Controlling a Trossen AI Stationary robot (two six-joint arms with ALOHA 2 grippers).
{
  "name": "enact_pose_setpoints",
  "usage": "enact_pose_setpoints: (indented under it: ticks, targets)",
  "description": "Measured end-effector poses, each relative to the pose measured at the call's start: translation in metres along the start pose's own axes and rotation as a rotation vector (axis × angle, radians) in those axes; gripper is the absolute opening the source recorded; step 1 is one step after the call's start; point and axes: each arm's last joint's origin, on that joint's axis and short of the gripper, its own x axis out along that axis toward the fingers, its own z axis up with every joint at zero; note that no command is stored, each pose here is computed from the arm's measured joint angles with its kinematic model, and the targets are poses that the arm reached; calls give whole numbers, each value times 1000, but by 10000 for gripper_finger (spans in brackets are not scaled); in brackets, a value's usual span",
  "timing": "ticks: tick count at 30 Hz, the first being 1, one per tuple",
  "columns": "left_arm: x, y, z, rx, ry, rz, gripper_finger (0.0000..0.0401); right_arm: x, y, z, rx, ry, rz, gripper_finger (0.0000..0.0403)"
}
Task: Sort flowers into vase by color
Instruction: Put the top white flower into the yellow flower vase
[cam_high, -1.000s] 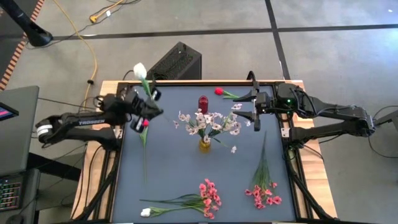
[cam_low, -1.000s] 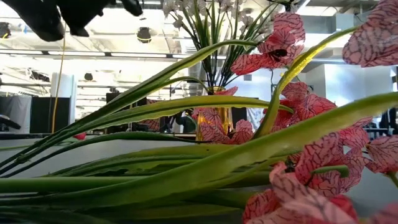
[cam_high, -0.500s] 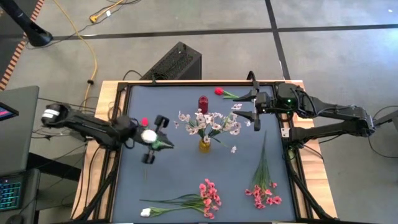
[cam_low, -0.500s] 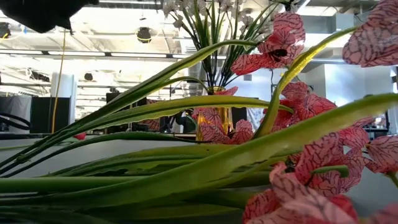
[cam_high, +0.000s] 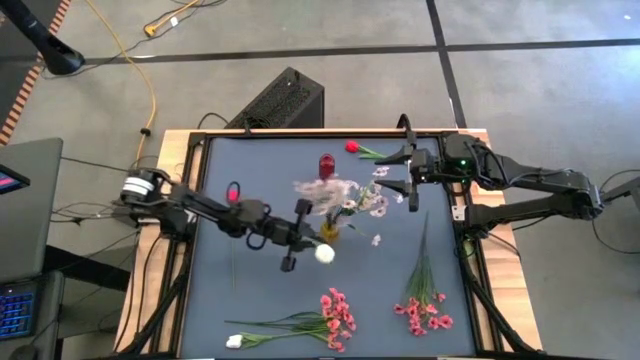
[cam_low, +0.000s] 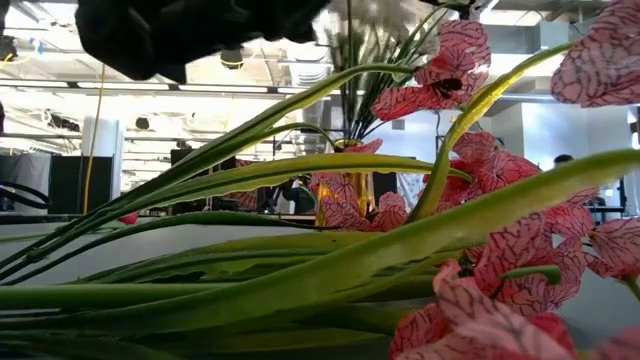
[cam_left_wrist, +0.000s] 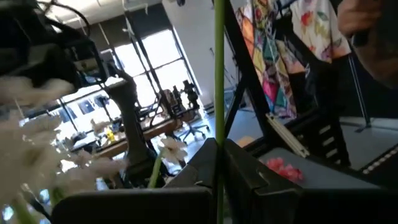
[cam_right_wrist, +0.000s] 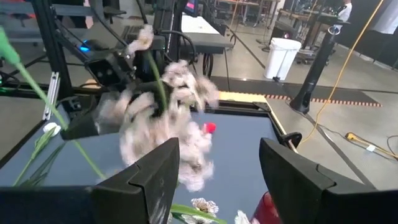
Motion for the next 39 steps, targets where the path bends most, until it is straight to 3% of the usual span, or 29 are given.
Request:
enact_pose_setpoints:
  ticks: [6, 15, 23, 33, 39]
  targets:
    - [6, 9, -5, 32, 0, 5, 0, 0, 0, -1, 1, 10, 2, 248]
    - [5, 9, -17, 129, 148, 53, 0, 0, 1, -4, 2, 37, 6, 248]
    - [5, 9, -20, 135, 182, 61, 0, 0, 1, -4, 0, 42, 7, 248]
    - [4, 8, -24, 73, 223, 55, 0, 0, 1, -4, 0, 42, 7, 248]
    - [1, 16, -29, -22, 249, 87, 0, 0, 1, -4, 1, 42, 7, 248]
